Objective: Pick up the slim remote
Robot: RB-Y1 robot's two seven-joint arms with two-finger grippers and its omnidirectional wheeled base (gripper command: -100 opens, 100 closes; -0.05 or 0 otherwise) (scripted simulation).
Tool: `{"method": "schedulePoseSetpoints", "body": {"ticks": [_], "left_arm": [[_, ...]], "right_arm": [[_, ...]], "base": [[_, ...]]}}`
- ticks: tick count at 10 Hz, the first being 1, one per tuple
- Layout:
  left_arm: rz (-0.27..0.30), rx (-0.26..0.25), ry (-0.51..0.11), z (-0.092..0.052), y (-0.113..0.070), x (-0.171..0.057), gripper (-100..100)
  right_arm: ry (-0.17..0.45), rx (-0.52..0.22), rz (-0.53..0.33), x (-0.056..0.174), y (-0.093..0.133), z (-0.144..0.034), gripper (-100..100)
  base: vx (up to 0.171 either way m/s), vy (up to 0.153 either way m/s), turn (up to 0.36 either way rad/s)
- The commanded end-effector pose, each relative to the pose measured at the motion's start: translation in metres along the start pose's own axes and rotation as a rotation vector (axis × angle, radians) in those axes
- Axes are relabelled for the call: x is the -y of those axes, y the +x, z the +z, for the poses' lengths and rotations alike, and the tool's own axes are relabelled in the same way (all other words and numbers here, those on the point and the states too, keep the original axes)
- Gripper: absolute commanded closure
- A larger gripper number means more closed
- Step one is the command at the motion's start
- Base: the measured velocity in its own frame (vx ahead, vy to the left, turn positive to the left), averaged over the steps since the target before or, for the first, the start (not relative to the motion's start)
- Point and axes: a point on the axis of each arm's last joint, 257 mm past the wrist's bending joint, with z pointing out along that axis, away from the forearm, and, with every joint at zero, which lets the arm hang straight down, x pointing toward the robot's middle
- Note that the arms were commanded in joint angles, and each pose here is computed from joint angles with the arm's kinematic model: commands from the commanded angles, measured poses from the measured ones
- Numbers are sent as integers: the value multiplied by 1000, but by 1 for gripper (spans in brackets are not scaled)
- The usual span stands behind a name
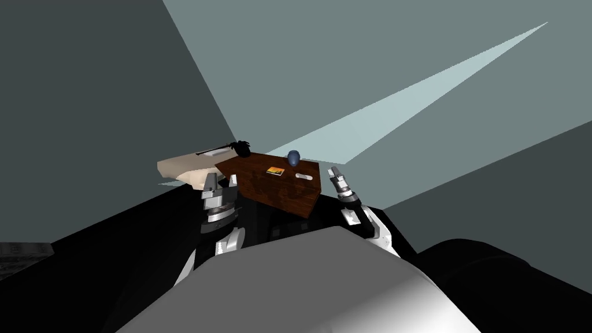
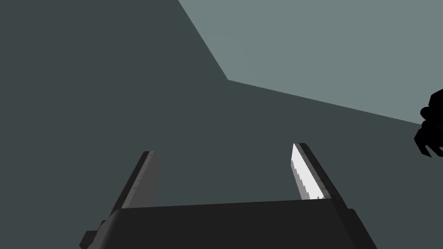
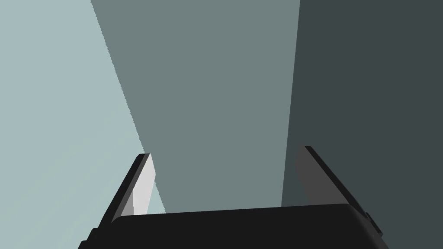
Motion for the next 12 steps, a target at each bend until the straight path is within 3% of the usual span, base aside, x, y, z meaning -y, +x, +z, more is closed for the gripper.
{"method": "schedulePoseSetpoints", "body": {"ticks": [1, 12], "left_arm": [[0, 0, 0, 0, 0, 0, 0], [0, 0, 0, 0, 0, 0, 0]], "right_arm": [[6, -61, -51, 8, 6, -3, -100], [44, -417, -306, 59, 33, -27, -100]], "base": [[6, 33, 80], [11, 43, 69]]}}
